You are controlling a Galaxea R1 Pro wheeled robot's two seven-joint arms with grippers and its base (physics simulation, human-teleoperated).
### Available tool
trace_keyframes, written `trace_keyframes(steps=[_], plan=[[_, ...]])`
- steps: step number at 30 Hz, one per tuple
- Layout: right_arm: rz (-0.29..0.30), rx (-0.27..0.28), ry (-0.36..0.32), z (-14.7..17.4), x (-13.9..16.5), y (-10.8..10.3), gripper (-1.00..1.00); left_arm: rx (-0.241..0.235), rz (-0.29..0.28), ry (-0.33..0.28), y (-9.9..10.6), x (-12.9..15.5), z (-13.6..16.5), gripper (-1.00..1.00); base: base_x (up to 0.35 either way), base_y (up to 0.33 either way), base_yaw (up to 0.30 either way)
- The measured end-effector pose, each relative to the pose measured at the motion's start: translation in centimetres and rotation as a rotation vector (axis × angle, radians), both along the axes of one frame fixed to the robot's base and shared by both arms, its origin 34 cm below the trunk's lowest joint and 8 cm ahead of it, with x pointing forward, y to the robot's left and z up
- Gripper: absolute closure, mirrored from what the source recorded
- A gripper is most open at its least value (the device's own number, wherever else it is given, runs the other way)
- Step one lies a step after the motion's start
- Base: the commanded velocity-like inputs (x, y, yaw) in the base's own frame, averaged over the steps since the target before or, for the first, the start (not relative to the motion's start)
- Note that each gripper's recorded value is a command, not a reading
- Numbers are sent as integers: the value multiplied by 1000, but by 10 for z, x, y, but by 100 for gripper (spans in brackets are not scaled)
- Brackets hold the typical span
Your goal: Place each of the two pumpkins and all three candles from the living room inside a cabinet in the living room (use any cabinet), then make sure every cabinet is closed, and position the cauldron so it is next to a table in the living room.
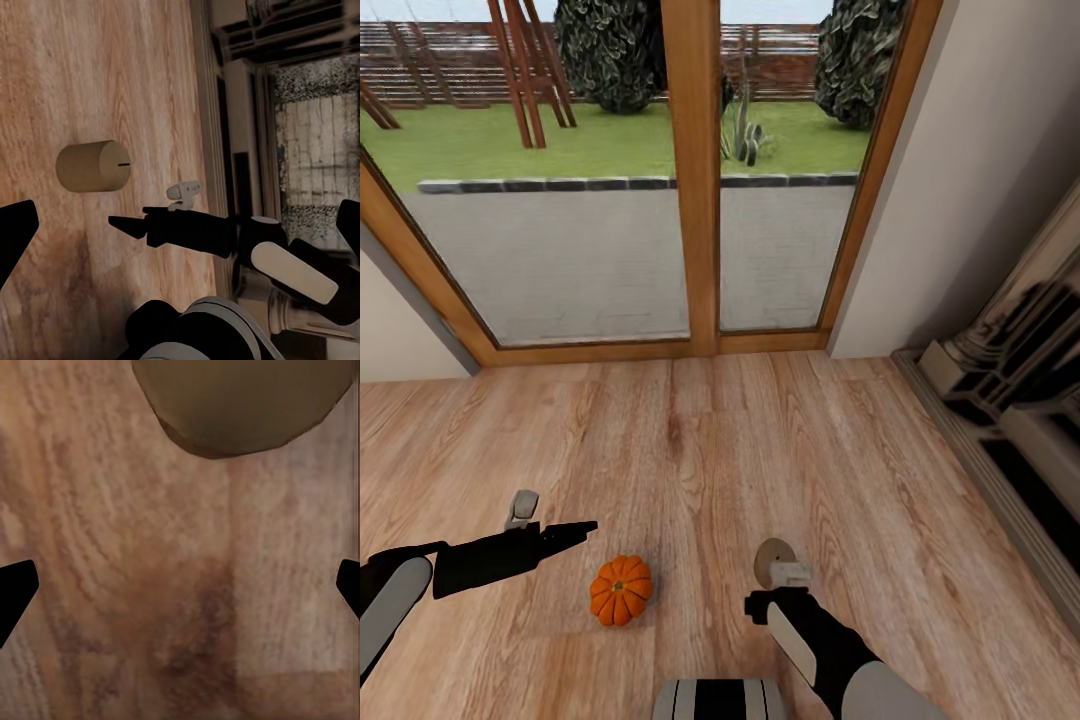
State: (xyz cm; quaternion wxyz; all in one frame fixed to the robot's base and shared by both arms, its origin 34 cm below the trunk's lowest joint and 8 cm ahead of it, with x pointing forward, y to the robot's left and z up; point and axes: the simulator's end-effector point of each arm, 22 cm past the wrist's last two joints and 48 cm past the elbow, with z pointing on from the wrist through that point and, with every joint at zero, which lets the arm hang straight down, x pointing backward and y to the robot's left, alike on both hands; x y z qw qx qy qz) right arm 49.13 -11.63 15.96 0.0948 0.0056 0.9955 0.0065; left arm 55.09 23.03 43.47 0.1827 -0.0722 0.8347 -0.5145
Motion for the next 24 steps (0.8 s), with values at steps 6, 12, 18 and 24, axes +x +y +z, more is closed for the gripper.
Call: trace_keyframes(steps=[6, 12, 18, 24], plan=[[-54, 2, -21, 0, 7, -9, -100, 1, 1, 0, 1, 0, 0, -100, 0, 0, 0], [-99, -12, -40, -1, 13, -28, -100, 0, 1, -1, 0, 0, 0, -100, 45, 0, 0], [-107, -15, -48, -1, 15, -31, -100, 0, 1, -1, 0, 0, 0, -100, 132, 0, 0], [-108, -15, -49, -1, 15, -31, -100, 0, 1, -1, 0, 0, 0, -100, 86, 0, 0]])
